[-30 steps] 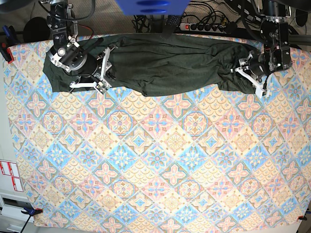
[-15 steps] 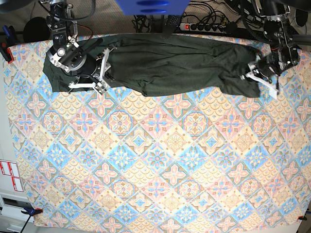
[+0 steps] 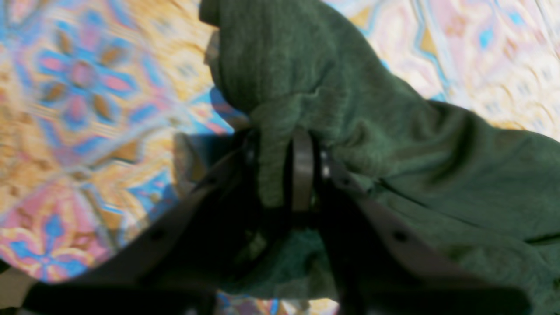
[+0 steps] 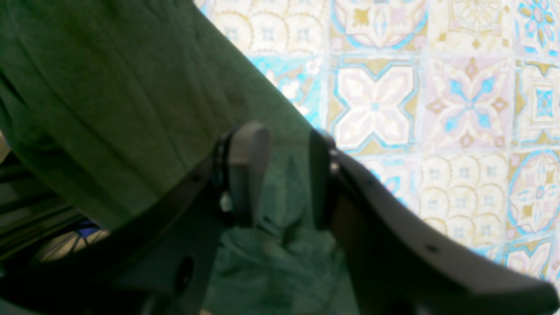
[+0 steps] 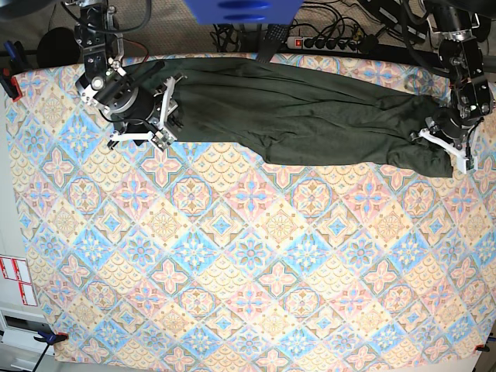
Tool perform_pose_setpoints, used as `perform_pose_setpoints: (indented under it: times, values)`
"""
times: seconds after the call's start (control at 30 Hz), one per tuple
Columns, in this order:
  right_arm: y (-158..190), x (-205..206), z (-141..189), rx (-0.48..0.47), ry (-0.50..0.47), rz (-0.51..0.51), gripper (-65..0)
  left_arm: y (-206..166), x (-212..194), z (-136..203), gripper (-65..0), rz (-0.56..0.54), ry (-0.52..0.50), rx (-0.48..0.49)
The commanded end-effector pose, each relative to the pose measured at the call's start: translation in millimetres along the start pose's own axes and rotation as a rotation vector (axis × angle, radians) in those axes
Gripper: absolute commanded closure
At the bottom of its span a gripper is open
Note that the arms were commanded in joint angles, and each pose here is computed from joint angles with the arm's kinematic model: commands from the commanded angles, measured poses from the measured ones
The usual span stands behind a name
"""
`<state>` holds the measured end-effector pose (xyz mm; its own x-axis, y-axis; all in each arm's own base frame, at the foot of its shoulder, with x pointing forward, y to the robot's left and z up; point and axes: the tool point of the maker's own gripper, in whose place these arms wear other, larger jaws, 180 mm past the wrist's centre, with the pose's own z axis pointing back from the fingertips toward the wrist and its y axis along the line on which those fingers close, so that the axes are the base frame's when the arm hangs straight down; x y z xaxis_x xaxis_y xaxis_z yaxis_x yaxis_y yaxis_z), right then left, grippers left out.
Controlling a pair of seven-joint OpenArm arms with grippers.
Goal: Fold the T-shirt properly
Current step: 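Grasp the strip's end with the left gripper and push it toward the right gripper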
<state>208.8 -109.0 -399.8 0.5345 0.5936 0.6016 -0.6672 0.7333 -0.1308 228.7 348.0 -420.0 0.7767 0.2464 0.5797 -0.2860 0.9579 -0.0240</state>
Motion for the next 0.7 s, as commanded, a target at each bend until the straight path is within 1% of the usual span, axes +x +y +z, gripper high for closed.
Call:
perform_pose_setpoints:
  times: [0.0, 0.1, 0.23, 0.33, 0.47, 0.67]
  values:
    - [-5, 9, 4, -0.013, -0.037, 0.002, -19.2, 3, 18, 7, 0.0, -0.014, -0.053, 0.006]
    - [-5, 9, 4, -0.013, -0.037, 0.002, -19.2, -8, 18, 19, 0.0, -0.052, -0.061, -0.013]
    - [-6, 9, 4, -0.016, -0.036, 0.001, -19.2, -61, 9, 44, 0.0, -0.058, -0.082, -0.108]
    - [-12, 7, 6, -0.031, -0.033, -0.007, -19.2, -97, -3, 56, 0.0, -0.034, -0.061, -0.178]
    - [-25, 2, 10, -0.068, -0.025, -0.024, -19.2, -147, -20, 63, 0.0, -0.042, -0.013, -0.288]
    - [-51, -12, 22, -0.145, -0.003, -0.064, -19.2, -198, -39, 67, 0.0, -0.021, 0.028, -0.404]
